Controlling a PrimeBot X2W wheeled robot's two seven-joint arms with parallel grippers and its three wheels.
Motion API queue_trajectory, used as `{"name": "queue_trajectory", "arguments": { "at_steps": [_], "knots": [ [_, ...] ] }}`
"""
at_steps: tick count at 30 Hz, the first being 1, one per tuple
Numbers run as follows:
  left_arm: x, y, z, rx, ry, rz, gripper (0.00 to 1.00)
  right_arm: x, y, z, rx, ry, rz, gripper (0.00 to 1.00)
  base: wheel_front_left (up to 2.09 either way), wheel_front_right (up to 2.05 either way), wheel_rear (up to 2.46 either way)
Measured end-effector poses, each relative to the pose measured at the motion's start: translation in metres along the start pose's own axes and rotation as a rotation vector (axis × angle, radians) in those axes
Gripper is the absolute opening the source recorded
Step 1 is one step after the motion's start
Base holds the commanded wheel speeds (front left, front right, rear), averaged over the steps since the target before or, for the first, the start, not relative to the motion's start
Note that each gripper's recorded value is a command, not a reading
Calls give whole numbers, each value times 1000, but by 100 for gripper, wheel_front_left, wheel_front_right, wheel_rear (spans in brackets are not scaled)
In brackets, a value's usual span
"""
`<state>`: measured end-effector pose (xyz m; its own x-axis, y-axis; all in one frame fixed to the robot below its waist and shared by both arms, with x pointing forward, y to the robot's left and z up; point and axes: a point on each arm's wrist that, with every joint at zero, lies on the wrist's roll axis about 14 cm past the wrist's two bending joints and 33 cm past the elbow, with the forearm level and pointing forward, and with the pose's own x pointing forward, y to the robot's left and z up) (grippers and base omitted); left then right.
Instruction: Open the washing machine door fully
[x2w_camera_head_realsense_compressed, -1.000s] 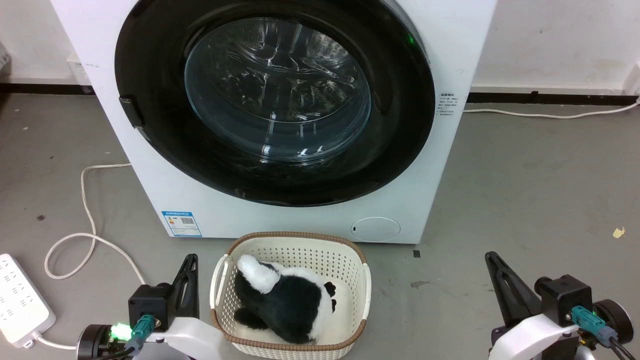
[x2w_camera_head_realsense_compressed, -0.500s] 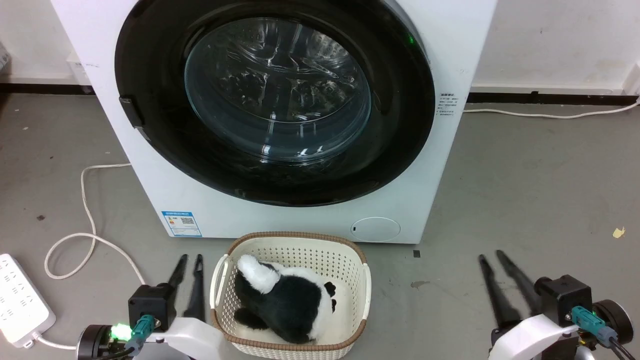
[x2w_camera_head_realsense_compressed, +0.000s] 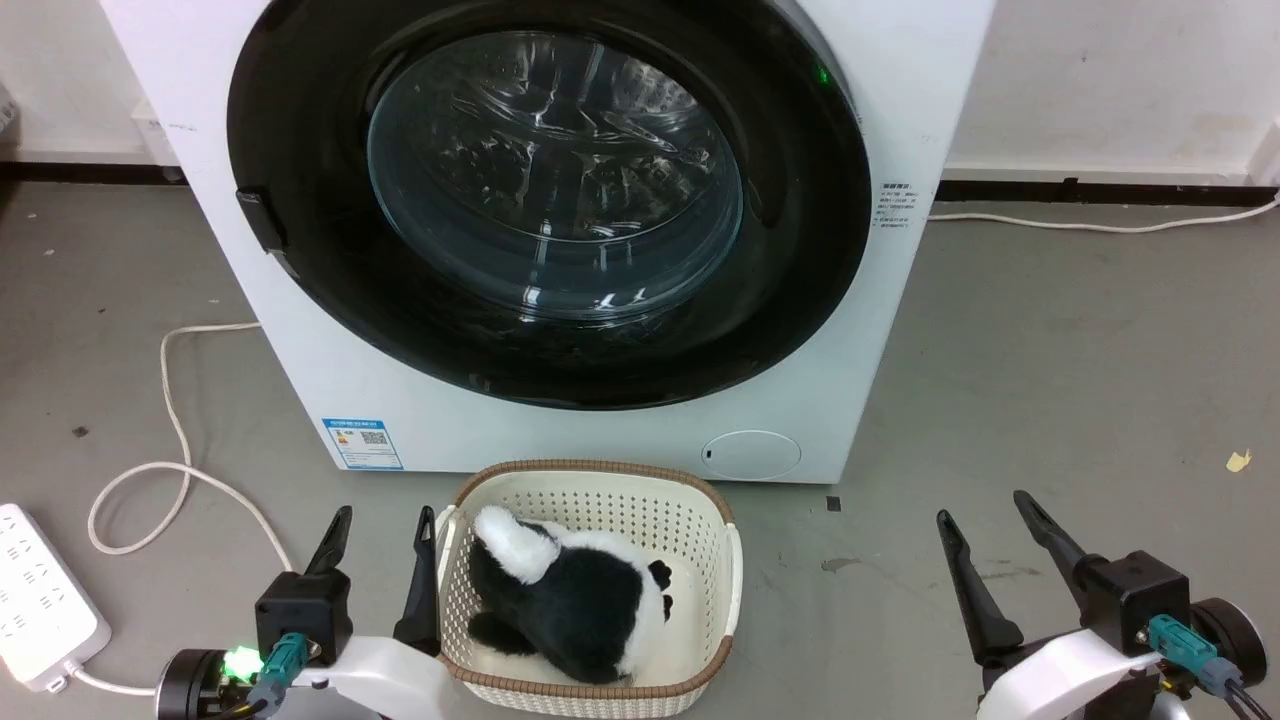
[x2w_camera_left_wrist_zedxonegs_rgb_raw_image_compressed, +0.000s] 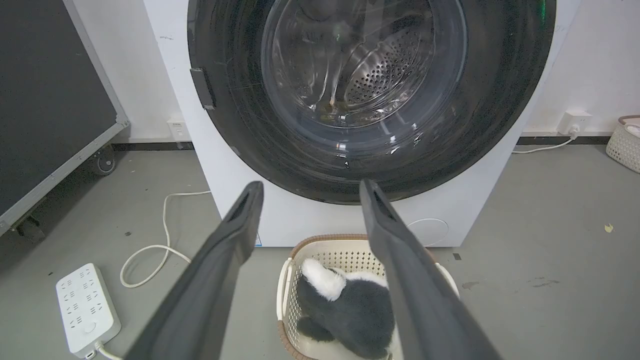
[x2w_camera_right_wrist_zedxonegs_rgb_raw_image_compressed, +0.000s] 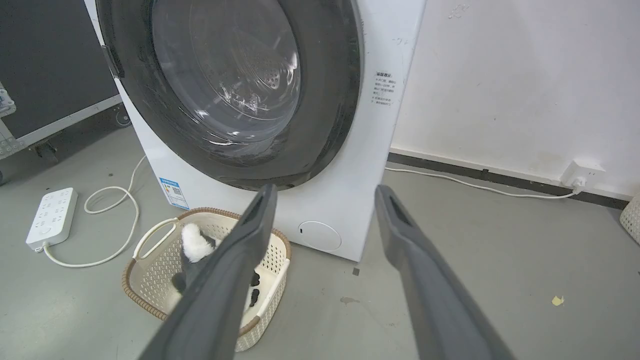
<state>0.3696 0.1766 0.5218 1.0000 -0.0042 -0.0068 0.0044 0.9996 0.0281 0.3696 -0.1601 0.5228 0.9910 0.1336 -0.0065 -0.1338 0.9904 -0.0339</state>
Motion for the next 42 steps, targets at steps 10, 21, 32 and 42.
{"name": "queue_trajectory", "arguments": {
  "at_steps": [10,21,32,42],
  "knots": [
    [3,1,-8,-13,9,5,100,12,3,0,-1,-14,24,100,0,0,0],
    [13,6,-13,-33,10,28,100,47,1,12,10,-60,52,100,0,0,0],
    [24,11,-18,-48,9,45,100,89,-6,25,99,-90,51,0,0,0,0],
    [30,16,-24,-58,12,68,100,138,-19,26,337,-42,12,0,0,0,0]
  ]
}}
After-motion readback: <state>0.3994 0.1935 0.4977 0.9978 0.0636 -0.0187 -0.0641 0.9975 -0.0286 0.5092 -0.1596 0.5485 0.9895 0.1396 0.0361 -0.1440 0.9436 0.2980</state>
